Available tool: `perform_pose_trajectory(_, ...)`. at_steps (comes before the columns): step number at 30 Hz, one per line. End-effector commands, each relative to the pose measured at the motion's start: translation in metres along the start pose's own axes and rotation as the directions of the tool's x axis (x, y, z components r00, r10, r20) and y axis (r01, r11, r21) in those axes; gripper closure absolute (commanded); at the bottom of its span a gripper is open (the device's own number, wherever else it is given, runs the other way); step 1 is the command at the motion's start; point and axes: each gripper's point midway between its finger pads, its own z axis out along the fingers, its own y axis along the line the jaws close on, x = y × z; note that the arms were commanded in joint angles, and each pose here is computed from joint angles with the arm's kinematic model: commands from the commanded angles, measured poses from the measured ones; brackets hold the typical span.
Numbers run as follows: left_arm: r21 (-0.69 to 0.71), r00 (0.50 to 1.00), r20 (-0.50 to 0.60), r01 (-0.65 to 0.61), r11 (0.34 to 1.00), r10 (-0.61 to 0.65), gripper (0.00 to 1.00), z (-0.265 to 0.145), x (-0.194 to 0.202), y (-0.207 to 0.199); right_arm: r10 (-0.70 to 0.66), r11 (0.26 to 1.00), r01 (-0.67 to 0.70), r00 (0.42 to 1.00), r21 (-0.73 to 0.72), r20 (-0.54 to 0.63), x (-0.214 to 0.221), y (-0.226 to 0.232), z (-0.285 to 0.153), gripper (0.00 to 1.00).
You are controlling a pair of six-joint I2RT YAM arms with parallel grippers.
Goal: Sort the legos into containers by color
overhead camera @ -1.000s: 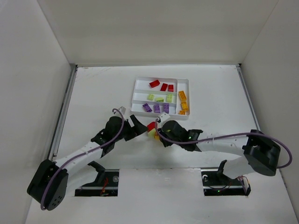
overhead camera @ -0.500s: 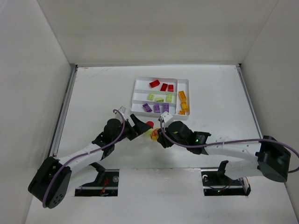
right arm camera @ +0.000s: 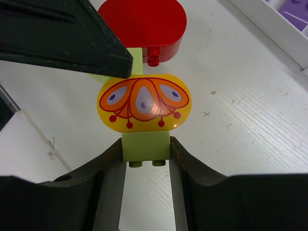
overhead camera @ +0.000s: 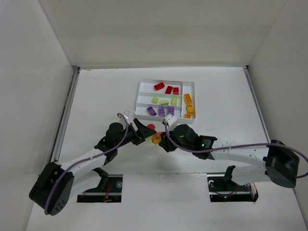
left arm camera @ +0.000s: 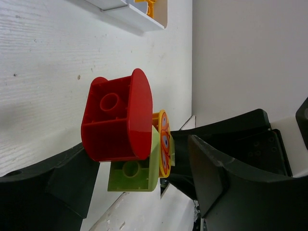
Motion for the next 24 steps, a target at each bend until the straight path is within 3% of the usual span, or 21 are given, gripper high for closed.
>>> perform_pose_trajectory(1,0.089,1.000,-0.001,-0.014,0.996,0.014,0.34,-0.005,-0.002,-0.022,0.019,0.998,-0.011,0.992,-0.067,0.123,-0.040,0.020,0.001,0.58)
perform_pose_trajectory(6,0.101,1.000,-0.009,-0.017,0.995,0.018,0.45,-0.005,0.000,-0.026,0.011,0.998,-0.003,0.992,-0.066,0.124,-0.044,0.022,0.008,0.58)
perform_pose_trajectory(14,0.104,0.999,-0.029,-0.016,0.994,0.019,0.53,-0.002,0.003,-0.029,0.005,0.998,0.005,0.990,-0.067,0.141,-0.051,0.024,0.010,0.58)
perform_pose_trajectory(24,0.111,0.999,0.050,-0.007,0.994,0.001,0.75,-0.002,-0.009,-0.030,0.018,0.997,-0.007,0.988,-0.072,0.150,-0.046,0.023,0.008,0.58)
